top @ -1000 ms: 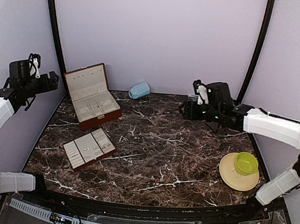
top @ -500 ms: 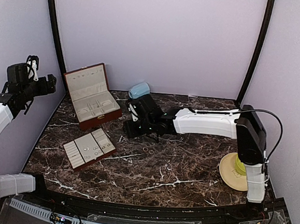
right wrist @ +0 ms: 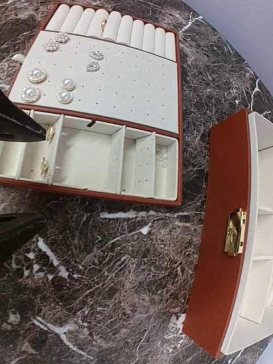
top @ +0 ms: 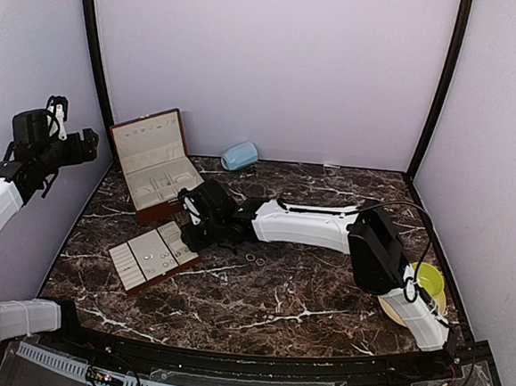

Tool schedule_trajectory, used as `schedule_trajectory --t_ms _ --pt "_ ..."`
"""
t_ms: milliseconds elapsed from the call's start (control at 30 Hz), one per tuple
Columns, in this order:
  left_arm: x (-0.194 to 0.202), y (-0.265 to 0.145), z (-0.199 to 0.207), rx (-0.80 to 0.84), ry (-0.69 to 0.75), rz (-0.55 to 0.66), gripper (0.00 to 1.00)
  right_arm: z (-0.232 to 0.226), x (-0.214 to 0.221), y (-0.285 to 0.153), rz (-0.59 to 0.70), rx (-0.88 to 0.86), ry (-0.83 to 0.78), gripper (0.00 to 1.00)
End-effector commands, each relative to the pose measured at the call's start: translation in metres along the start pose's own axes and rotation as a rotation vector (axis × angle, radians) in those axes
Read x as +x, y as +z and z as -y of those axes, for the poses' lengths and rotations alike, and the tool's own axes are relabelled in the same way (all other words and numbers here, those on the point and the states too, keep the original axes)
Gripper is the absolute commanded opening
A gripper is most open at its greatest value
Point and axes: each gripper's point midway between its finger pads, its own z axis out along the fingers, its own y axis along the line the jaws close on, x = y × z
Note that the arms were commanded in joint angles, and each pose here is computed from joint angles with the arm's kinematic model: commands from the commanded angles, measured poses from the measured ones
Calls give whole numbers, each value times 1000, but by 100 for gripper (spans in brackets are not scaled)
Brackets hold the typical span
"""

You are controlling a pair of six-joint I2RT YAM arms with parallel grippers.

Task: Organize the mixed jewelry
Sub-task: Move to the center of the board in the compartment layer.

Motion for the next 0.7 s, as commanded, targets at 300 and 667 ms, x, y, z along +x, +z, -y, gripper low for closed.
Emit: schedule_trajectory --t_ms 300,667 --pt "-6 -7 1 13 -2 37 99 -11 -12 33 51 -21 -2 37" --pt "-8 -11 2 20 -8 52 99 -2 -9 42 63 22 9 33"
